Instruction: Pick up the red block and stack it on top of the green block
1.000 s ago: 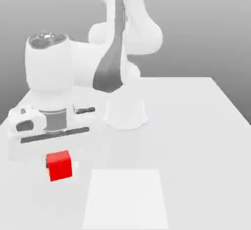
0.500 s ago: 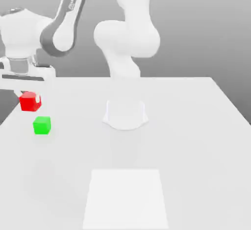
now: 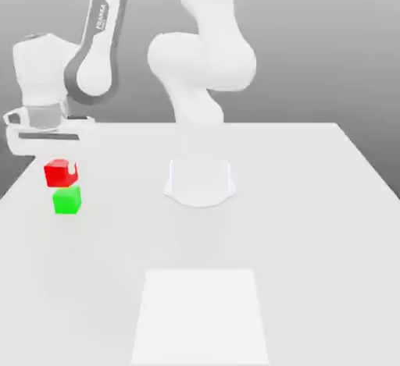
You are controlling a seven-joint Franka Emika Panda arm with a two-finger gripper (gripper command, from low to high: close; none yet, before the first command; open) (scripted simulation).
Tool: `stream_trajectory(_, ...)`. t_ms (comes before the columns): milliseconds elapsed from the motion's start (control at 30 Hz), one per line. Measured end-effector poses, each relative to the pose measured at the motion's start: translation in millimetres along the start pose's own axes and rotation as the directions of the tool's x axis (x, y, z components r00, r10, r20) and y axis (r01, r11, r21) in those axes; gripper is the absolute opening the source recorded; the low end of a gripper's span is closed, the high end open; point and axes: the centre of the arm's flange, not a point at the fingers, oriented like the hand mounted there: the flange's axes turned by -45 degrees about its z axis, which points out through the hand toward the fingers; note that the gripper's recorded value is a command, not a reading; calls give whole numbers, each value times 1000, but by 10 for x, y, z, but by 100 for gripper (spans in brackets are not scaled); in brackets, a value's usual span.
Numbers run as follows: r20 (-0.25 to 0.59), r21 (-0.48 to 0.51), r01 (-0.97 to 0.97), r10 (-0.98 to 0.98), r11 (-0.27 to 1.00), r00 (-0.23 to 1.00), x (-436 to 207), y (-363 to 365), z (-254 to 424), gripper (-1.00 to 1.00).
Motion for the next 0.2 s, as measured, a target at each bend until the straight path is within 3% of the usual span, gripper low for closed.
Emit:
stream_trajectory(167, 26, -28, -7, 7, 1000, 1000, -81, 3, 202, -100)
stream_trajectory(200, 34, -34, 2, -1, 999, 999, -71, -12, 237, 100)
